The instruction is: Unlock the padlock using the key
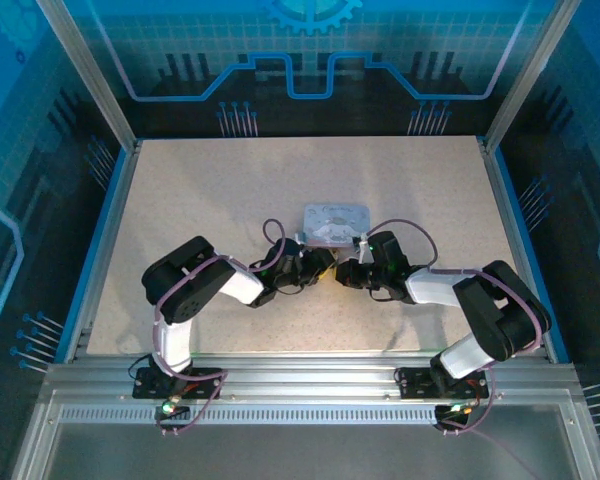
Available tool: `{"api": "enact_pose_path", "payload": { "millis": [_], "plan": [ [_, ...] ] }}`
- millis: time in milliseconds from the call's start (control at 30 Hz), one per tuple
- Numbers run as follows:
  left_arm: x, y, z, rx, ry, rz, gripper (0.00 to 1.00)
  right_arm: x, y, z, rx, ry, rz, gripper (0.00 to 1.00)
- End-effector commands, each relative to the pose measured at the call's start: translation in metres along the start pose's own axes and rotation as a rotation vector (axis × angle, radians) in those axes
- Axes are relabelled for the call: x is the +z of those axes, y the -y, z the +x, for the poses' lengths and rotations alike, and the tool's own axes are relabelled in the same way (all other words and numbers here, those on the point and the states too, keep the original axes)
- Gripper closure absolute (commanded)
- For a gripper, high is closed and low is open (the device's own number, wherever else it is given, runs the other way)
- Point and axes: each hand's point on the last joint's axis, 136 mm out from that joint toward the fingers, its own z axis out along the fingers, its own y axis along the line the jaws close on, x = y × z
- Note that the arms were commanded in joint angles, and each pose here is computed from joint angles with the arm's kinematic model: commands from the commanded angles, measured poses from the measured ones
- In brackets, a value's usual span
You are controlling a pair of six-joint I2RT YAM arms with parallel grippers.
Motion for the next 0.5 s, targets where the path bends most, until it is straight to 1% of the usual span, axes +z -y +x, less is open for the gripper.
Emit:
{"api": "enact_pose_path", "payload": {
  "millis": [0, 67, 133, 233, 267, 333, 467],
  "plan": [
    [0.009, 0.007, 0.017, 0.001, -0.062, 0.030, 0.63, 0.001, -0.013, -0.003, 0.007, -0.010, -0.030, 1.00],
    [0.009, 0.008, 0.017, 0.003, -0.064, 0.036, 0.72, 0.001, -0.013, -0.003, 0.010, -0.009, -0.029, 1.00],
    [0.009, 0.009, 0.018, 0.002, -0.065, 0.043, 0.77, 0.001, -0.013, -0.003, 0.013, -0.009, -0.028, 1.00],
    [0.008, 0.010, 0.017, 0.006, -0.060, 0.043, 0.81, -0.003, -0.012, -0.004, 0.012, 0.000, -0.020, 1.00],
    [0.008, 0.010, 0.017, 0.007, -0.061, 0.043, 0.83, -0.005, -0.011, -0.005, 0.010, 0.006, -0.017, 0.97],
    [0.008, 0.011, 0.017, 0.007, -0.058, 0.043, 0.86, -0.008, -0.011, -0.006, 0.003, 0.015, -0.010, 0.86],
    [0.006, 0.014, 0.015, 0.012, -0.051, 0.048, 0.90, -0.018, -0.002, 0.001, 0.000, 0.011, 0.032, 0.72]
  ]
}}
